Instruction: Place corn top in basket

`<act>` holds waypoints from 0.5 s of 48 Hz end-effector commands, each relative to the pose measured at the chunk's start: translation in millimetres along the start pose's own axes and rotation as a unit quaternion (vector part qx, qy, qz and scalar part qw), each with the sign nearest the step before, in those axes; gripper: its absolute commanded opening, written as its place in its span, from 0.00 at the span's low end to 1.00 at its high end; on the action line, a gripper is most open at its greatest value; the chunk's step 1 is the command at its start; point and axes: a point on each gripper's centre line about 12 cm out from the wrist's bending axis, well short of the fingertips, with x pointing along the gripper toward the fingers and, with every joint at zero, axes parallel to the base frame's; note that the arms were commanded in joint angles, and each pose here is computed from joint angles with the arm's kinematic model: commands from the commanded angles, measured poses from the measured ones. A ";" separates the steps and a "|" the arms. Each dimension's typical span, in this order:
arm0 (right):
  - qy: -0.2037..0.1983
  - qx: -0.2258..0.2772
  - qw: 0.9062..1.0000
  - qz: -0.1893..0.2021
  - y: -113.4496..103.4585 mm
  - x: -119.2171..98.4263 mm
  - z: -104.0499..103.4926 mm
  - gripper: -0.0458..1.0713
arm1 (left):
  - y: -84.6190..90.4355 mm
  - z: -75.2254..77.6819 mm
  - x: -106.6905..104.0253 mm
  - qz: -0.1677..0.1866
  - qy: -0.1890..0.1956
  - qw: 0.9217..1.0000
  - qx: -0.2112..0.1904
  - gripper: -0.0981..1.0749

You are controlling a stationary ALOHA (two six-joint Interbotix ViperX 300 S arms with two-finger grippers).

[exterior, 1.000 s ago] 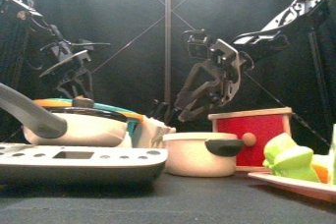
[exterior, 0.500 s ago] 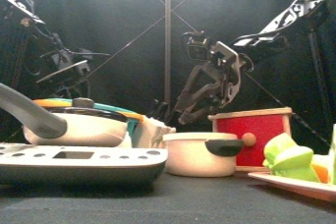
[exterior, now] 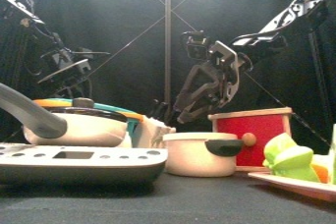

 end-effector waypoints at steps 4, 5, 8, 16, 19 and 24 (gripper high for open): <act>-0.023 -0.002 1.000 0.005 2.9 -3.6 16.5 0.84 | -6.7 5.3 -1.0 -0.025 -0.016 1.000 0.001 0.83; -0.023 -0.002 1.000 0.005 2.9 -3.6 16.5 0.84 | -7.3 5.8 -1.0 -0.027 -0.018 0.999 0.002 0.83; -0.023 -0.002 1.000 0.005 2.9 -3.6 16.5 0.84 | -8.7 5.8 -1.0 -0.033 -0.021 0.999 0.002 0.83; -0.023 -0.002 1.000 0.005 2.9 -3.2 16.7 0.84 | -11.0 8.3 -2.1 -0.037 -0.017 0.999 -0.017 0.83; -0.024 -0.002 1.000 0.005 3.1 -3.5 17.7 0.84 | -11.6 9.7 -2.3 -0.039 -0.022 0.999 -0.009 0.83; -0.025 -0.002 1.000 0.006 3.3 -3.5 17.8 0.84 | -16.0 12.7 -3.6 -0.047 -0.031 0.998 0.020 0.83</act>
